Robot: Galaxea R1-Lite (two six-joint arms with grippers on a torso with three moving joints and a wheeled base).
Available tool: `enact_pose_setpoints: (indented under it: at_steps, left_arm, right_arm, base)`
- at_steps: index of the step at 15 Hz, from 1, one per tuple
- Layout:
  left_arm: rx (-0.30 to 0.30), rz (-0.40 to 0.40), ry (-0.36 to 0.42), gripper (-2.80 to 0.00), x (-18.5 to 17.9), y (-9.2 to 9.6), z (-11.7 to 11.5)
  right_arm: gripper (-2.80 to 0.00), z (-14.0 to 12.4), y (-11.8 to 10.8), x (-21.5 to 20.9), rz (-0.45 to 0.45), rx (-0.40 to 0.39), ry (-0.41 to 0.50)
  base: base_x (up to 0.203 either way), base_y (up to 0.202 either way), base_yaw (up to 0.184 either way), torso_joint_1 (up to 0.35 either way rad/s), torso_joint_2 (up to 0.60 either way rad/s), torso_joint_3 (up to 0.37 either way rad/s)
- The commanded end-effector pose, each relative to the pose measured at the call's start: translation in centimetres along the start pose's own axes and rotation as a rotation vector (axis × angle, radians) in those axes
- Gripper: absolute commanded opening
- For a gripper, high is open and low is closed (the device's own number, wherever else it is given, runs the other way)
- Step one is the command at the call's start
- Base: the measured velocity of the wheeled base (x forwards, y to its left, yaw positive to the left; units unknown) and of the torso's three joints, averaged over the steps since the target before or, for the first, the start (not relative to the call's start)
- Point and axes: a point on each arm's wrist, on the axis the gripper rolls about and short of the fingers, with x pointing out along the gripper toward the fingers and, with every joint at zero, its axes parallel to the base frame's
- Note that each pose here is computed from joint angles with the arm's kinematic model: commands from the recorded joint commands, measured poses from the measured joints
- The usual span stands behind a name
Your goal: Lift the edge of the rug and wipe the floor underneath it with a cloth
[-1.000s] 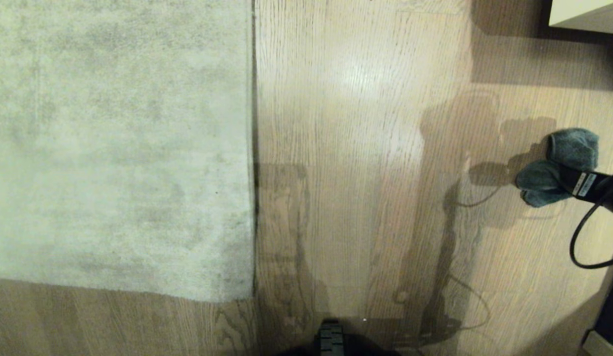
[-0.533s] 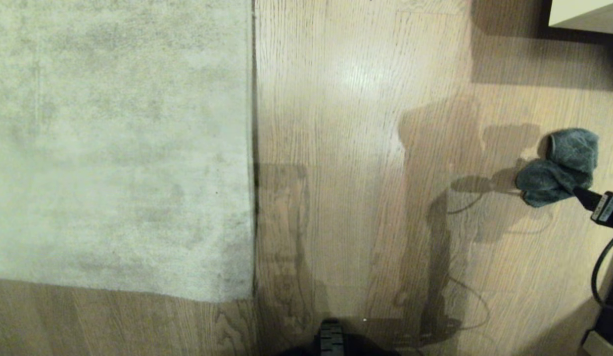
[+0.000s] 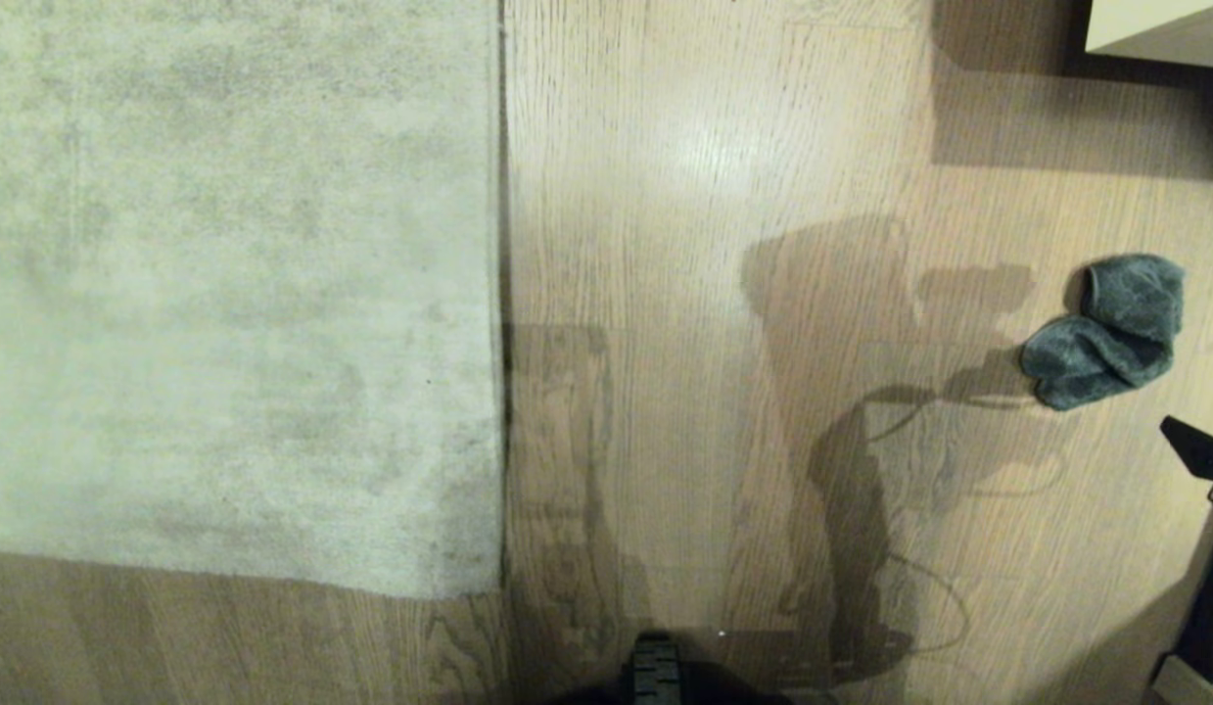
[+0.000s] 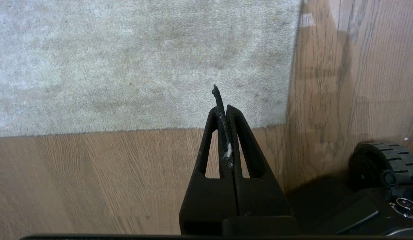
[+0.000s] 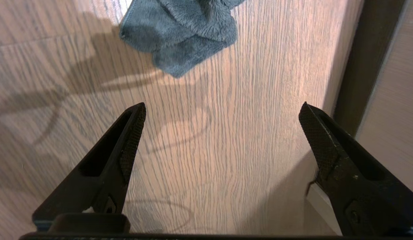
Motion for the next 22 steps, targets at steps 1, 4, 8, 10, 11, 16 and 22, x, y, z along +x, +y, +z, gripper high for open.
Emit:
enact_pose_setpoints:
  at_steps: [1, 4, 8, 10, 11, 16, 22]
  left_arm:
    - [0.001, -0.001, 0.001, -2.8, 0.0, 0.0, 0.0]
    - [0.001, -0.001, 0.001, -2.8, 0.0, 0.0, 0.0]
    - [0.001, 0.0, -0.001, -2.8, 0.0, 0.0, 0.0]
    - [0.001, -0.001, 0.001, -2.8, 0.0, 0.0, 0.0]
    - [0.001, -0.001, 0.0, -2.8, 0.0, 0.0, 0.0]
    - [0.001, -0.001, 0.001, -2.8, 0.0, 0.0, 0.0]
    - [0.001, -0.001, 0.0, -2.8, 0.0, 0.0, 0.0]
  right_arm:
    - [-2.8, 0.0, 0.0, -1.1, 0.001, -0.002, -0.025]
    - [-2.8, -0.7, 0.0, -2.2, 0.003, -0.03, -0.022]
    - [-2.8, -1.1, 0.0, -3.2, 0.002, -0.048, -0.031]
    - [-2.8, -1.8, -0.1, -4.2, 0.003, -0.089, -0.027]
    - [-2.8, -2.1, -0.1, -4.8, 0.004, -0.103, -0.031]
    - [-2.8, -3.5, -0.1, -7.5, 0.007, -0.131, -0.074]
    - [-2.8, -4.3, 0.8, -10.6, 0.15, -0.15, -0.094]
  base:
    - [0.0, 0.0, 0.0, 0.0, 0.0, 0.0]
    - [0.0, 0.0, 0.0, 0.0, 0.0, 0.0]
    - [0.0, 0.0, 0.0, 0.0, 0.0, 0.0]
    - [0.0, 0.0, 0.0, 0.0, 0.0, 0.0]
    - [0.0, 0.0, 0.0, 0.0, 0.0, 0.0]
    - [0.0, 0.0, 0.0, 0.0, 0.0, 0.0]
    - [0.0, 0.0, 0.0, 0.0, 0.0, 0.0]
